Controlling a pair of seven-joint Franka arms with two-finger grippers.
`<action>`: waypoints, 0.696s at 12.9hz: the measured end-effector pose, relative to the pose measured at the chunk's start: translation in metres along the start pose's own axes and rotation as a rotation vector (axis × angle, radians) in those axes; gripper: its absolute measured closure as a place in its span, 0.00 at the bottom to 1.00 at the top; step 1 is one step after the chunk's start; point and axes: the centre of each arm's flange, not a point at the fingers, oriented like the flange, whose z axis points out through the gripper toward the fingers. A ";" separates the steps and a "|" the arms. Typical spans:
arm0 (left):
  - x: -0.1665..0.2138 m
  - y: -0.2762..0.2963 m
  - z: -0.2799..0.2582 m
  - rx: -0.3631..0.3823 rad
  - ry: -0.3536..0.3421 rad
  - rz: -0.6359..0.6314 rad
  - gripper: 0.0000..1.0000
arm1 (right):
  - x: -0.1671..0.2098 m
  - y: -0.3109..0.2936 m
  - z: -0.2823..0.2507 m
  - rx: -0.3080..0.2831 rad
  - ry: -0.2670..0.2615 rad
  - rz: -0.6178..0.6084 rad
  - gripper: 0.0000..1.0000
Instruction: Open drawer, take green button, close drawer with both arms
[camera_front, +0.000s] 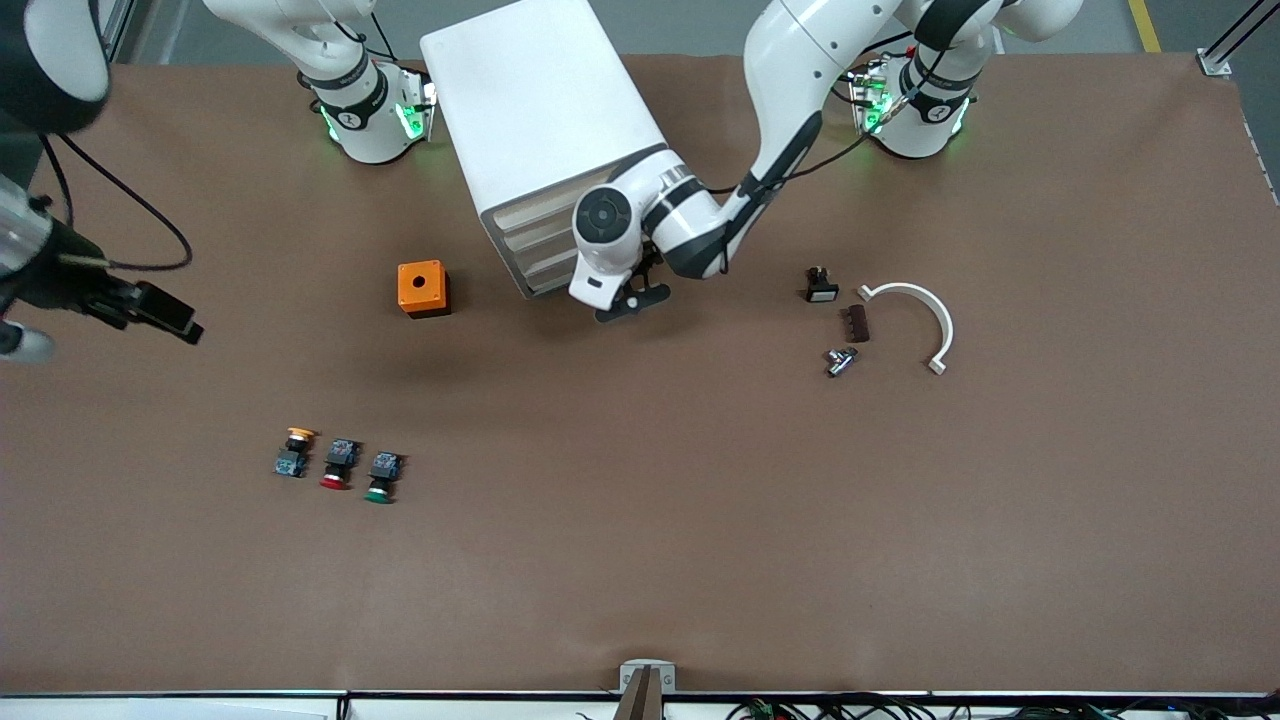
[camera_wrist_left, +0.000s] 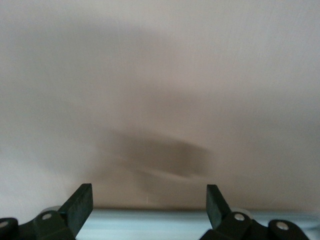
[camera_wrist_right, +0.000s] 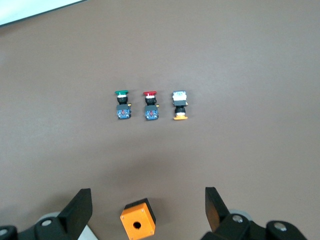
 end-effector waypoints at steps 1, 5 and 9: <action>0.040 -0.011 -0.031 -0.037 0.011 -0.032 0.00 | -0.006 0.004 -0.010 -0.008 0.007 0.002 0.00; 0.164 -0.119 -0.168 0.039 0.051 -0.015 0.00 | -0.014 0.011 -0.018 -0.069 0.018 -0.006 0.00; 0.219 -0.244 -0.309 0.057 0.082 0.087 0.00 | -0.017 0.014 -0.023 -0.076 0.019 -0.005 0.00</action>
